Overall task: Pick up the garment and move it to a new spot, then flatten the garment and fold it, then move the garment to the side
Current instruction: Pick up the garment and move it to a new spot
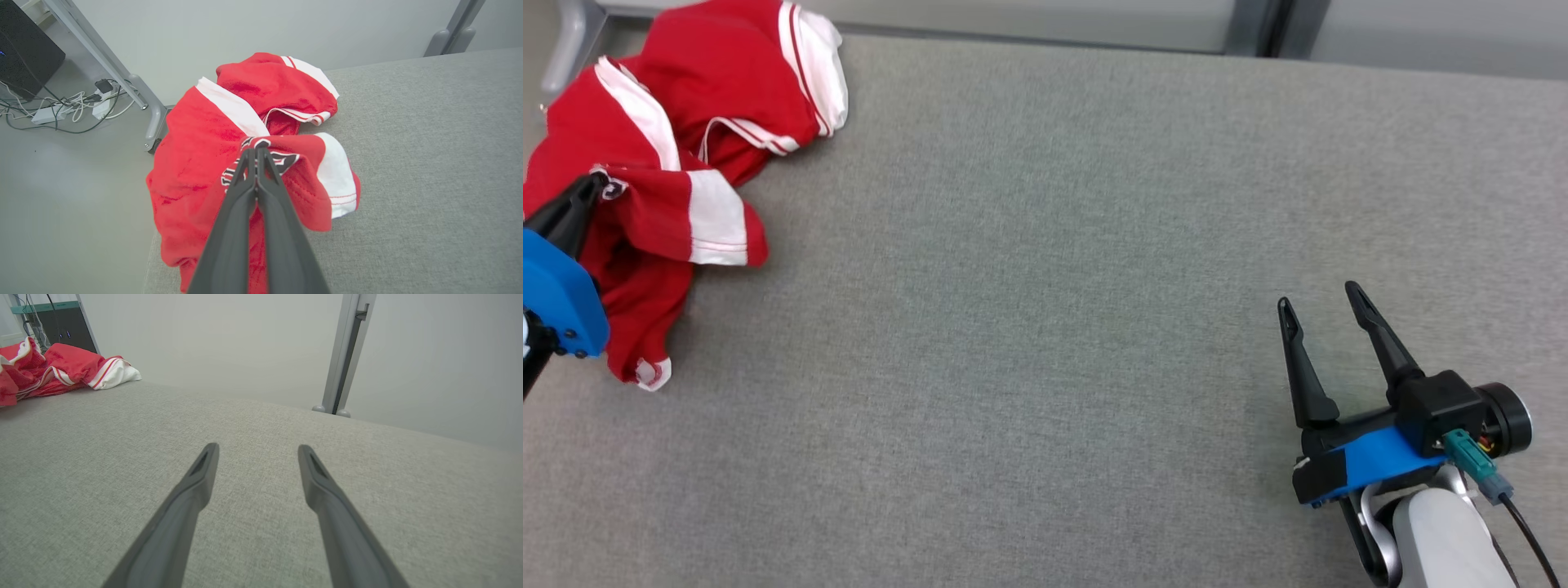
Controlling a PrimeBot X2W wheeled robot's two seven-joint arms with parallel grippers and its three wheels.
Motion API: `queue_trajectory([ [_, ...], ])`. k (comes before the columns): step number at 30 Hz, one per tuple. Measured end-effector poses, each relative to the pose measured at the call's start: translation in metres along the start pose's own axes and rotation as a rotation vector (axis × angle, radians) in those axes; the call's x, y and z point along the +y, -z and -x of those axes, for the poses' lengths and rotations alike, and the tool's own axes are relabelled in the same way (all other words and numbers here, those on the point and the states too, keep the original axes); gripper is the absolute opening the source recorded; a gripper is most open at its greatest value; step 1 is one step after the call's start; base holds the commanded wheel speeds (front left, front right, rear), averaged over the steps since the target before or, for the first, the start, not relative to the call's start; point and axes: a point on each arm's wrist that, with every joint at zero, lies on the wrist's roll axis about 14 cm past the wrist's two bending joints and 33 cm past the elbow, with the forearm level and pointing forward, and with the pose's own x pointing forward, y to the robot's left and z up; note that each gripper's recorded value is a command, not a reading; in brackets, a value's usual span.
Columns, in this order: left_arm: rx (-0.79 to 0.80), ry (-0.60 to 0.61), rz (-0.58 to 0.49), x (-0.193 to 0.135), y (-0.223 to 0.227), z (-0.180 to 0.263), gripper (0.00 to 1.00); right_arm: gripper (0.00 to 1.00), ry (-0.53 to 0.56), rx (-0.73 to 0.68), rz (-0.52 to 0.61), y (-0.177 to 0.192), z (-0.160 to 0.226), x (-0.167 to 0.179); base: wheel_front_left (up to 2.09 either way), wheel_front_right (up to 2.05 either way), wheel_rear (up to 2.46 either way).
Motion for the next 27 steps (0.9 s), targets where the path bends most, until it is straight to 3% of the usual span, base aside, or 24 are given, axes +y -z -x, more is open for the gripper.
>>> queue_trajectory([
  [6, -0.175, 0.072, -0.108, -0.019, -0.07, 0.015, 0.0, 1.0, 0.063, -0.034, -0.013, -0.02, 0.022, -0.017, 0.0, 0.0, 0.0],
  [11, -0.344, 0.177, -0.221, -0.059, -0.138, 0.032, 0.0, 1.0, 0.139, -0.062, -0.024, -0.034, 0.045, -0.037, 0.0, 0.0, 0.0],
  [19, -0.638, 0.458, -0.335, -0.178, -0.233, 0.082, 0.0, 1.0, 0.281, -0.095, -0.035, -0.048, 0.087, -0.076, 0.0, 0.0, 0.0],
  [23, -0.749, 0.653, -0.312, -0.247, -0.254, 0.112, 0.0, 1.0, 0.345, -0.1, -0.042, -0.048, 0.104, -0.093, 0.0, 0.0, 0.0],
  [27, -0.792, 0.793, -0.259, -0.292, -0.256, 0.125, 0.0, 1.0, 0.387, -0.092, -0.048, -0.045, 0.114, -0.104, 0.0, 0.0, 0.0],
])
